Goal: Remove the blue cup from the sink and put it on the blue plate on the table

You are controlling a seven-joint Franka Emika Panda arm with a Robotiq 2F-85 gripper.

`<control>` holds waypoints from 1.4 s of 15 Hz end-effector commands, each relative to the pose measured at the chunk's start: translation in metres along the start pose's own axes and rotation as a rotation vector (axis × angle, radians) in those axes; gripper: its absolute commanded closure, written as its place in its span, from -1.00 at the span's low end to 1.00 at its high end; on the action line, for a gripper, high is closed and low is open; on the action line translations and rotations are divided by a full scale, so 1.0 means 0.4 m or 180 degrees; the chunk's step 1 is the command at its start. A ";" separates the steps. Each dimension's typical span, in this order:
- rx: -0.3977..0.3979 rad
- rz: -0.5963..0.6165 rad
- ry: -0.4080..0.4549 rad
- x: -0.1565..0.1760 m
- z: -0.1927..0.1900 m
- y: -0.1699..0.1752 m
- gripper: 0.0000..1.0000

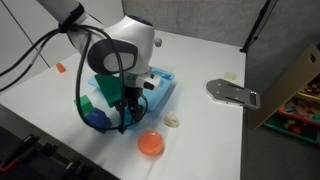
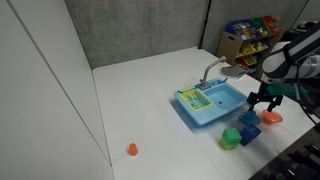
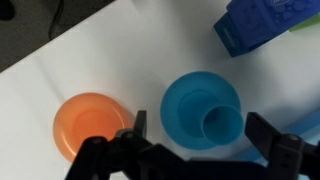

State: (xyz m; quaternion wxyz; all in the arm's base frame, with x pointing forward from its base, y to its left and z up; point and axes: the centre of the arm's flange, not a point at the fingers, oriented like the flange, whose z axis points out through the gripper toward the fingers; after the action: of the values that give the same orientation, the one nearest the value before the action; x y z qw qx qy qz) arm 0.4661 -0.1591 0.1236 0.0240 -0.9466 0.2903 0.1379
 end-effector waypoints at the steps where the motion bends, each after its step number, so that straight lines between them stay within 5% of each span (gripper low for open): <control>1: 0.0047 -0.0124 0.0238 -0.047 -0.107 0.043 -1.00; 12: -0.0176 -0.0676 0.0893 -0.206 -0.299 0.077 -1.00; 13: -0.0164 -0.0588 0.0757 -0.133 -0.273 0.064 -1.00; 21: -0.0193 -0.0585 0.0766 -0.148 -0.278 0.068 -1.00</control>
State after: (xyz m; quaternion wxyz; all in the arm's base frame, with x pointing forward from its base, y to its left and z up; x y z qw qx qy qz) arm 0.4322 -0.1633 0.2412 -0.0229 -0.9796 0.1966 0.0335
